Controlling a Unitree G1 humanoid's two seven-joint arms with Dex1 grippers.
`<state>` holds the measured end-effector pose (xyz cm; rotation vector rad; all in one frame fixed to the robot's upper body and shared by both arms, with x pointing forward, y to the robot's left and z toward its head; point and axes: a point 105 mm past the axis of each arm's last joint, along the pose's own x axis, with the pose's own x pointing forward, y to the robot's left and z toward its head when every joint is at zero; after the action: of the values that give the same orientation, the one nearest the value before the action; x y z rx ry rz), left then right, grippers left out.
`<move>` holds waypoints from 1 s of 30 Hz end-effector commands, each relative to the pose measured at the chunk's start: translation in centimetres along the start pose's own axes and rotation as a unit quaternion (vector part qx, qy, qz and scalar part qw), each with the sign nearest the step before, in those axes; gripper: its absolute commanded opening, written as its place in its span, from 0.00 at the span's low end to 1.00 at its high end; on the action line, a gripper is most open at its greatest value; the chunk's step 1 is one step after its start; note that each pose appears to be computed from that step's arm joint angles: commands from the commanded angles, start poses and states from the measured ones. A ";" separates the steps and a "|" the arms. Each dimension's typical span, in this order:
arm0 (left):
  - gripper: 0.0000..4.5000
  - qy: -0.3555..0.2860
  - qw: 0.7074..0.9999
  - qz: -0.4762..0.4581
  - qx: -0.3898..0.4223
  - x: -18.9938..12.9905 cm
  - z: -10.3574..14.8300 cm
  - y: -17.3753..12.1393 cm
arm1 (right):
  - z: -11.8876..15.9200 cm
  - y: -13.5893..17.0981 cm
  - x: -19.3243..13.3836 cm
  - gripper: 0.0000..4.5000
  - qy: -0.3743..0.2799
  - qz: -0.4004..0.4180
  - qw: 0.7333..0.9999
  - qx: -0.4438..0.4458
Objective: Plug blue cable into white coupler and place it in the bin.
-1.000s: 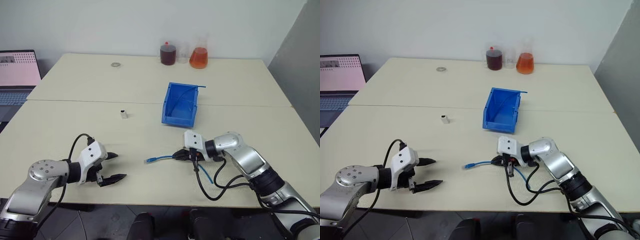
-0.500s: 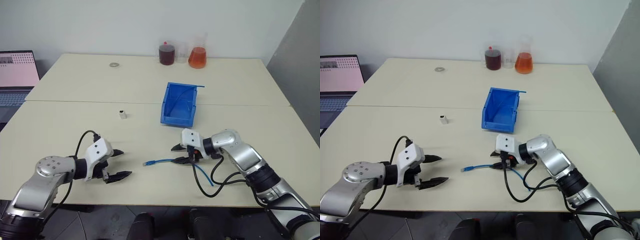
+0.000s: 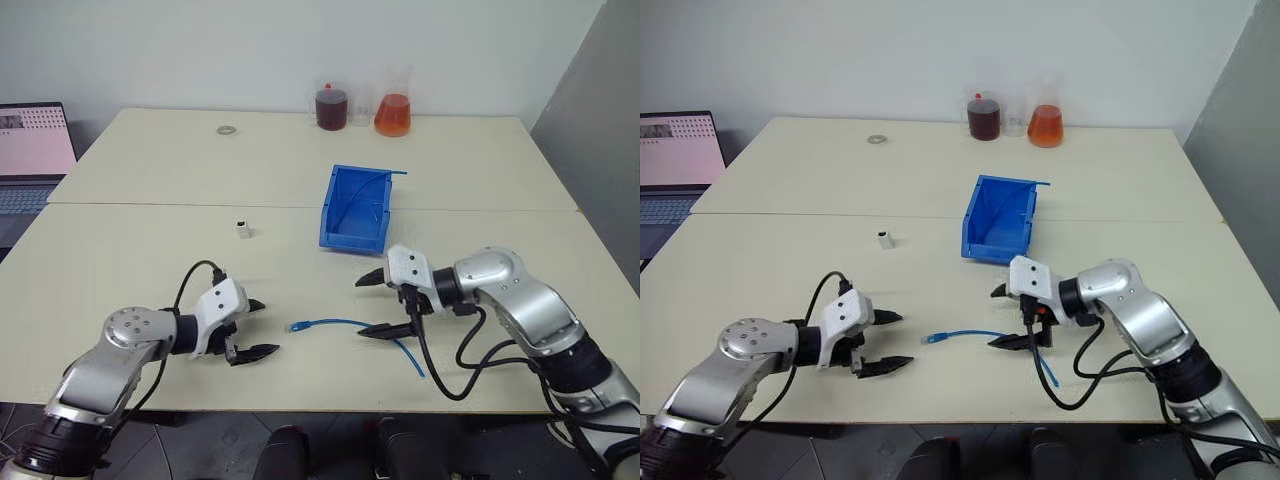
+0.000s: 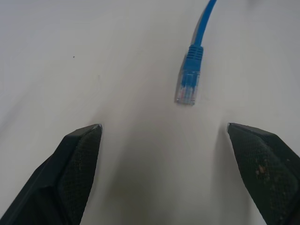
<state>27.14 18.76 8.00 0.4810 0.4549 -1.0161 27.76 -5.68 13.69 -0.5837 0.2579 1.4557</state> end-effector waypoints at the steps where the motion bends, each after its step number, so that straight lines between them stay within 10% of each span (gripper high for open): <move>1: 1.00 0.001 1.000 0.002 0.021 1.0 0.5 -0.1 | 1.5 0.6 -0.2 1.00 -0.013 -0.004 1.000 -0.027; 7: 1.00 0.011 1.000 -0.014 0.023 1.9 0.2 -0.9 | 1.7 0.9 -0.1 1.00 -0.013 -0.009 0.999 -0.031; 27: 0.06 0.055 0.998 -0.019 -0.020 1.9 -2.7 -2.0 | 2.8 0.9 -1.6 1.00 -0.045 -0.041 0.998 -0.020; 30: 0.05 0.016 0.999 -0.019 -0.036 2.1 -1.8 -1.7 | 3.0 1.6 -2.2 1.00 -0.059 -0.039 0.997 -0.012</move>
<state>26.46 16.62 6.85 0.4828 0.4522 -1.0658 26.20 -5.86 15.65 -0.5313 0.1781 1.4069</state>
